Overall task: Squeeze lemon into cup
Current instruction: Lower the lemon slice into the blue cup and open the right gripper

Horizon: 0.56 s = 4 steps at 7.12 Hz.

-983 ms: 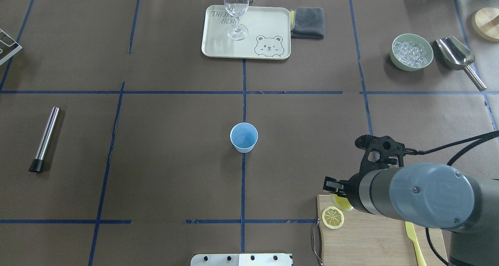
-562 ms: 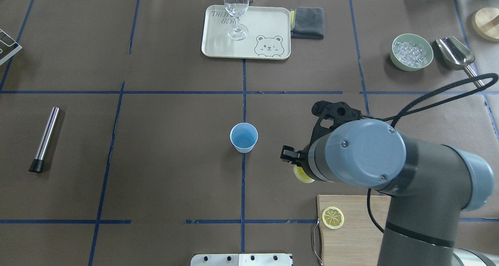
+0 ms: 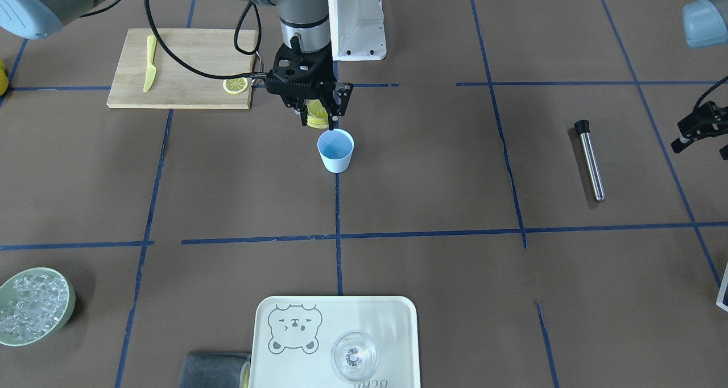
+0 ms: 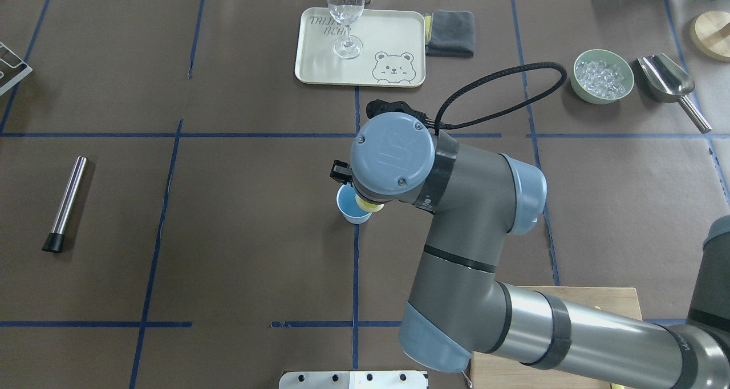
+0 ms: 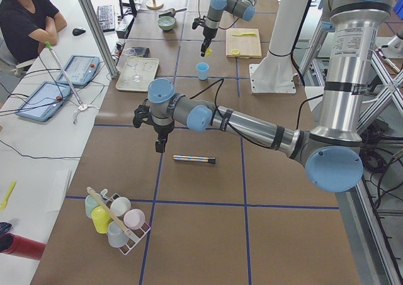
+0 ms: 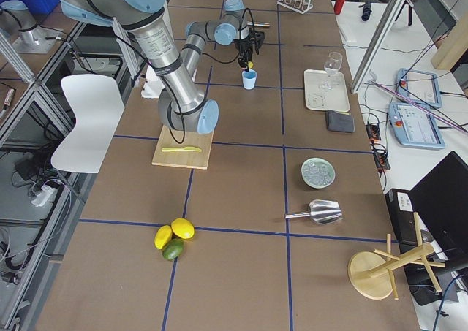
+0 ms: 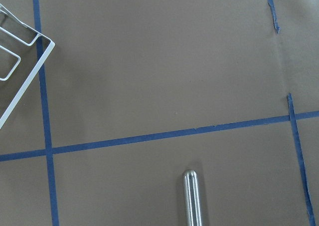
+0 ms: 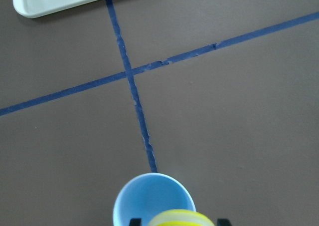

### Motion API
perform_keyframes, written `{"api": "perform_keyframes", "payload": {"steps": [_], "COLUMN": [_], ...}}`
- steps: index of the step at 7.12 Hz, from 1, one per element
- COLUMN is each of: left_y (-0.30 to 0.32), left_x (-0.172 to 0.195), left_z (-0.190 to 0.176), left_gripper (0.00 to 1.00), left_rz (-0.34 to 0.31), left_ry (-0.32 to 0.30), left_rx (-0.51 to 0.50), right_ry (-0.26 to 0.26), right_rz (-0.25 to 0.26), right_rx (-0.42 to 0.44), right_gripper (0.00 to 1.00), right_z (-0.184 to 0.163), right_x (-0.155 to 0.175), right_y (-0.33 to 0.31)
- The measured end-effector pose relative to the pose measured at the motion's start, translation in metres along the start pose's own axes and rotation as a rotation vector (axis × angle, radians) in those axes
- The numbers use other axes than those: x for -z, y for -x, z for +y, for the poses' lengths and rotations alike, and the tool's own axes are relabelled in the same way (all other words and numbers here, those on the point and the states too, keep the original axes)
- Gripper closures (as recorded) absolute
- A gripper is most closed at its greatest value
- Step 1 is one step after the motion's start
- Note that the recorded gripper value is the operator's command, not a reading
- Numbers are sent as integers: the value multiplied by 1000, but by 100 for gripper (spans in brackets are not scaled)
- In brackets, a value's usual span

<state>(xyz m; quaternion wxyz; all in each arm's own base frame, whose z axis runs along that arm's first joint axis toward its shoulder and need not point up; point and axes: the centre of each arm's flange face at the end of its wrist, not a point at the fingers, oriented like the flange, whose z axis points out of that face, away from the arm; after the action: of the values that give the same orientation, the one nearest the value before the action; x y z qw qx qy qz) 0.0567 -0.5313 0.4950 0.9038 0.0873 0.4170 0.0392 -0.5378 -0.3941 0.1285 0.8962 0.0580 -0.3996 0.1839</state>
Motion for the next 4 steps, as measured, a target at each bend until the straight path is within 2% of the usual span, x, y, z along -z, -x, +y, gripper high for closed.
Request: {"api": "perform_keyframes", "payload": {"steps": [4], "left_y": [0], "left_x": [0], "left_z": [0], "left_gripper": [0], "left_rz": [0], "left_ry": [-1], "left_rx": [1], "right_ry": [-5], "right_rz": [36], "right_rx": [-17], "right_gripper": [40], "right_z": [-16], "right_x": [-22], "right_y": [33]}}
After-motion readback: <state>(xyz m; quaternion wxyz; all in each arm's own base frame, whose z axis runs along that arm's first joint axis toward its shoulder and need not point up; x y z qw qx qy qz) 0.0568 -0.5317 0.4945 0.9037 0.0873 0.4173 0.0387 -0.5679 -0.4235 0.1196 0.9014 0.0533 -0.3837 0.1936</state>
